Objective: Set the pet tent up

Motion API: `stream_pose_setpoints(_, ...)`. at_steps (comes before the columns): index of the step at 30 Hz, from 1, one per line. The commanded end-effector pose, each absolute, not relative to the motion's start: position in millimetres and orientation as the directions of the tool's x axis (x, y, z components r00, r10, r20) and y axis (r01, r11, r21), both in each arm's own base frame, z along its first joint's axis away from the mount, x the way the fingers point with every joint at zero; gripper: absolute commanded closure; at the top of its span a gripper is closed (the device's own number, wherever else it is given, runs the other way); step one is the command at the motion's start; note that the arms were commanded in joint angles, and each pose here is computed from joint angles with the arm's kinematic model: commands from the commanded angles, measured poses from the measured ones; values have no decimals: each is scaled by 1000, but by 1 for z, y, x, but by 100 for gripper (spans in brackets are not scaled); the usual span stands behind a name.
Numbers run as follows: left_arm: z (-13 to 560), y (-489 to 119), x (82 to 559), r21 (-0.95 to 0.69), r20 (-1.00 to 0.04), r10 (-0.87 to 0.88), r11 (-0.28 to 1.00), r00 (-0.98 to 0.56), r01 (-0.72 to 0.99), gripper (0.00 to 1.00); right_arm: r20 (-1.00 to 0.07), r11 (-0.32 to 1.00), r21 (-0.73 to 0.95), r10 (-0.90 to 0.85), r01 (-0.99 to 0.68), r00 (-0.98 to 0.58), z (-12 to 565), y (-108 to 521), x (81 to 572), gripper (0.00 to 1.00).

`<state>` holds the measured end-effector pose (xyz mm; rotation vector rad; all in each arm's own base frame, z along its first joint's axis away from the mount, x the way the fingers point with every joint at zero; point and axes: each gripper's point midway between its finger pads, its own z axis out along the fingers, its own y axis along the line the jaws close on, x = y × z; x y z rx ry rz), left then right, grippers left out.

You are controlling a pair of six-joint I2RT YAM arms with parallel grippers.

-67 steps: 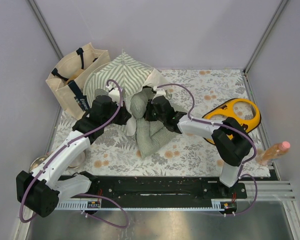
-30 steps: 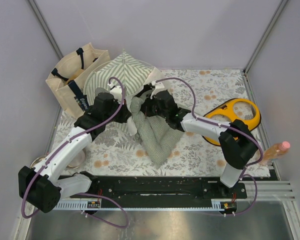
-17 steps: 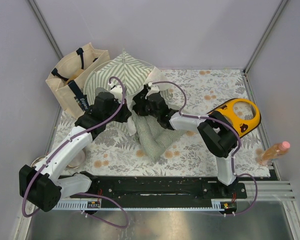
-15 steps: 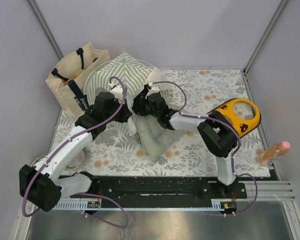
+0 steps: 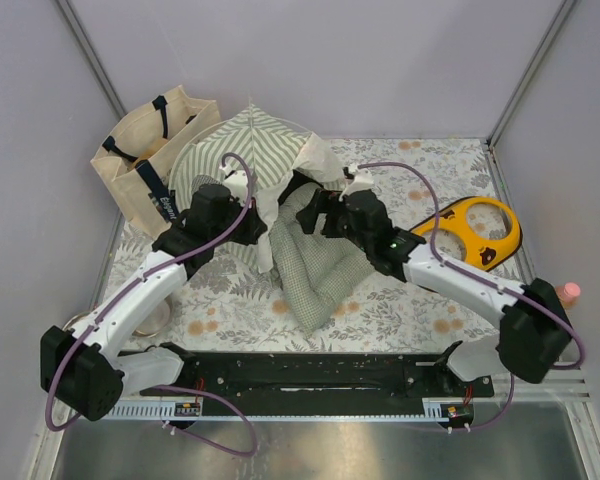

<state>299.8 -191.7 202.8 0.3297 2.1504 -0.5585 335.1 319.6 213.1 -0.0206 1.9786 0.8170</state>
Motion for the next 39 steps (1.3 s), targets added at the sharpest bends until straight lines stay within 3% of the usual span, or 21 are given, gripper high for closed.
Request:
stream_pose_setpoints(1, 193, -199, 301, -292, -800, 36, 849, -599, 441, 100, -801, 918, 358, 205, -174, -563, 176, 259, 323, 4)
stream_pose_setpoints(12, 183, -202, 301, -294, -786, 54, 844, -616, 448, 100, -633, 943, 186, -101, -278, -767, 70, 286, 322, 1)
stream_pose_setpoints(13, 182, -202, 301, -299, -782, 50, 844, -621, 445, 100, -627, 942, 184, -107, -281, -772, 63, 289, 324, 7)
stream_pose_setpoints(16, 179, -205, 297, -316, -772, 51, 834, -634, 452, 100, -637, 945, 174, -106, -276, -763, 59, 294, 333, 72)
stream_pose_setpoints(18, 176, -205, 295, -322, -763, 55, 832, -644, 452, 100, -682, 938, 197, -78, -285, -727, 80, 299, 340, 98)
stream_pose_setpoints(27, 178, -208, 289, -328, -759, 73, 815, -647, 477, 100, -876, 851, 215, -48, -478, -480, 216, 326, 363, 100)
stream_pose_setpoints(32, 178, -207, 291, -324, -759, 75, 818, -647, 475, 100, -901, 809, 181, -92, -559, -424, 216, 348, 380, 100)
stream_pose_setpoints(35, 180, -209, 291, -330, -757, 71, 816, -649, 474, 100, -914, 761, 259, -8, -595, -407, 218, 369, 391, 100)
stream_pose_setpoints(39, 183, -210, 292, -338, -757, 64, 813, -650, 474, 100, -860, 737, 432, 164, -519, -483, 201, 381, 415, 100)
